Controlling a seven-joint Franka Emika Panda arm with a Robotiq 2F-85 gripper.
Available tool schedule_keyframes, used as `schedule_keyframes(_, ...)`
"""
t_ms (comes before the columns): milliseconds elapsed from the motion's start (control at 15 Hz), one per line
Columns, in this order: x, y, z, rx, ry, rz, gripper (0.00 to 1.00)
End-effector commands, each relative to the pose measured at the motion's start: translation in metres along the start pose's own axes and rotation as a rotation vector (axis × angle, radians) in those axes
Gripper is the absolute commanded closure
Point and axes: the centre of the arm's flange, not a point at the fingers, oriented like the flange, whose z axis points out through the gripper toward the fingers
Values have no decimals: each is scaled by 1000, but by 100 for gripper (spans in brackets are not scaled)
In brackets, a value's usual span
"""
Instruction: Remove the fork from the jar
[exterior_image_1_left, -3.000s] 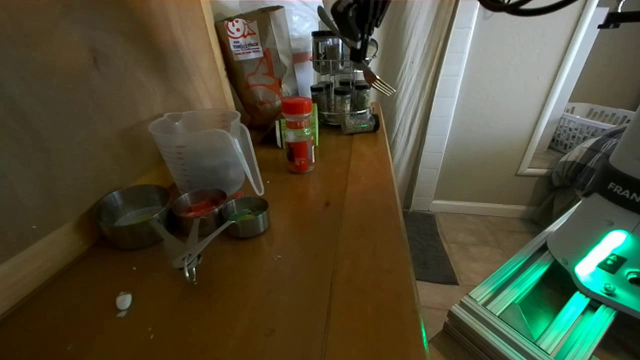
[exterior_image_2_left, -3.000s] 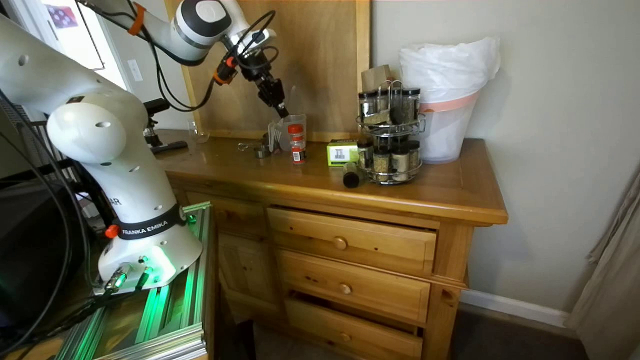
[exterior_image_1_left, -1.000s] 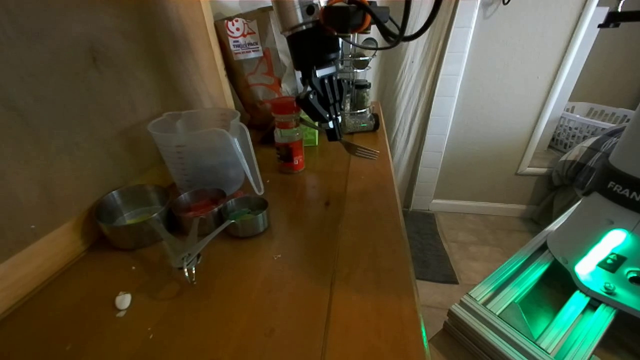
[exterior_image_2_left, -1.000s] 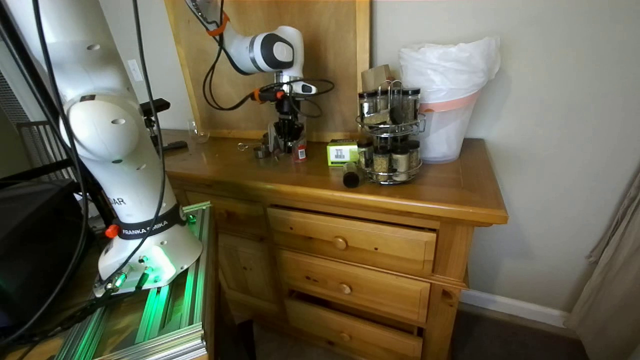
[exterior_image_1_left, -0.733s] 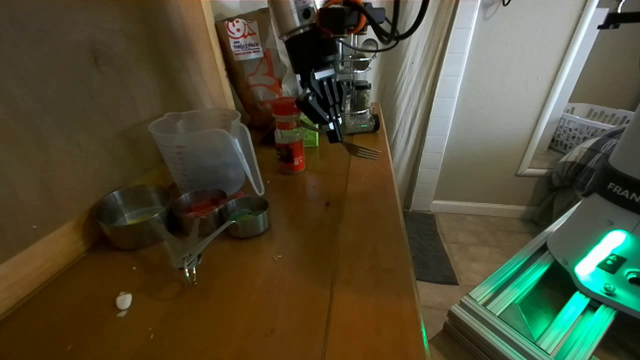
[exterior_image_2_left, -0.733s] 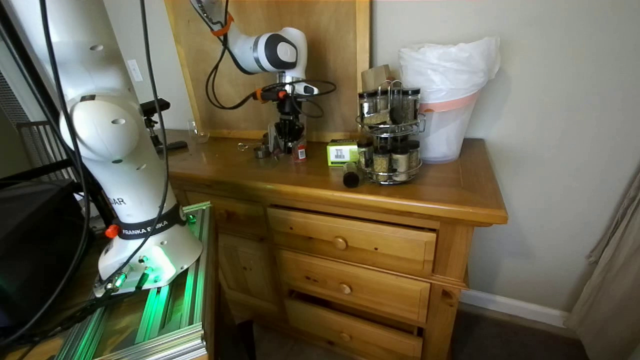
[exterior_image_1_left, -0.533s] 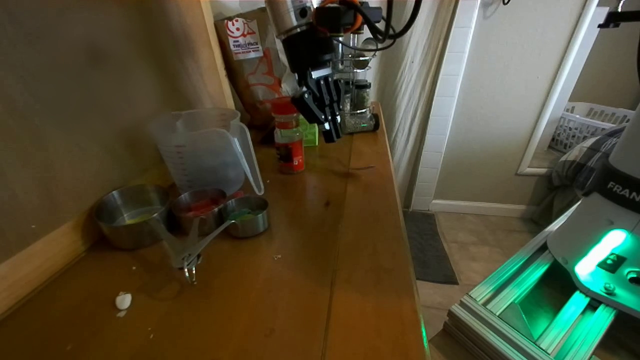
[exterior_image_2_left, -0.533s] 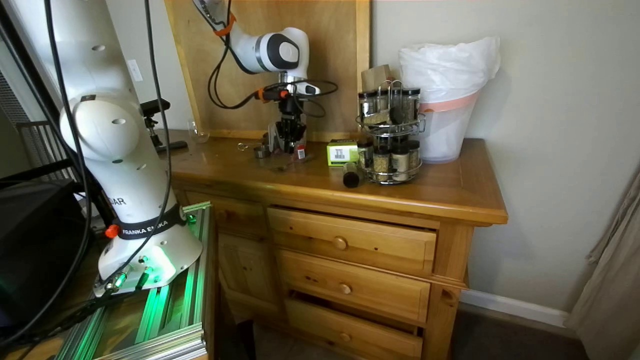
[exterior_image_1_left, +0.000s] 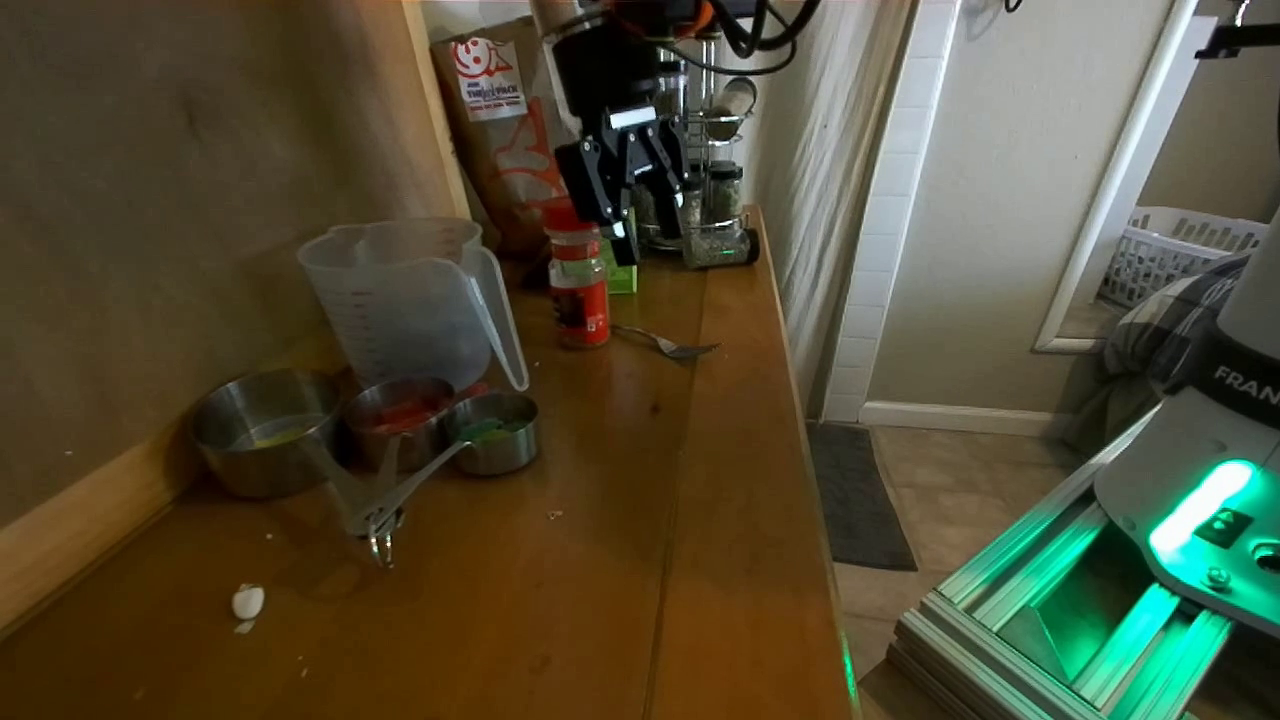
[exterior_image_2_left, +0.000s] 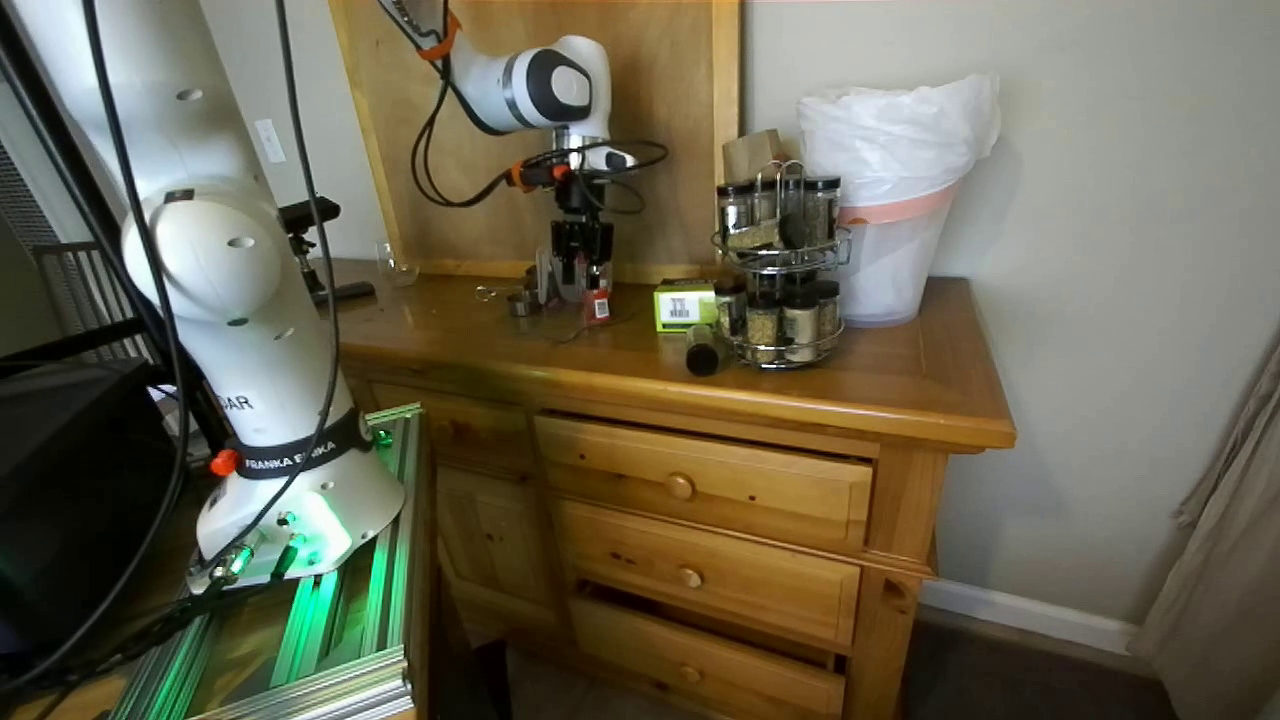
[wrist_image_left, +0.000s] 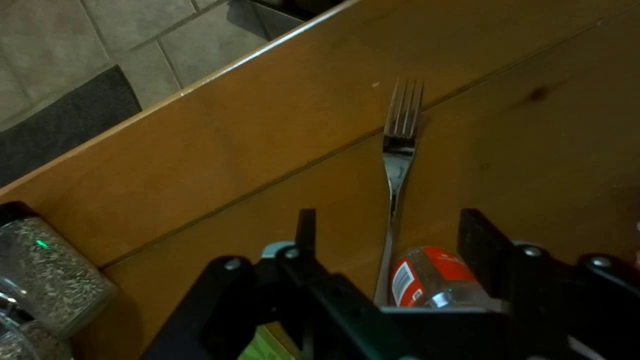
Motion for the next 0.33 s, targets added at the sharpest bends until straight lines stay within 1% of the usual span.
schedule_keyframes(0, -47, -1, -34, -65, 86, 115, 0)
schedule_keyframes(133, -65, -1, -49, -85, 169, 153, 0)
schedule_keyframes(200, -29, -2, -35, -34, 88, 109, 0)
schedule_keyframes(267, -39, -2, -43, -45, 116, 125, 0)
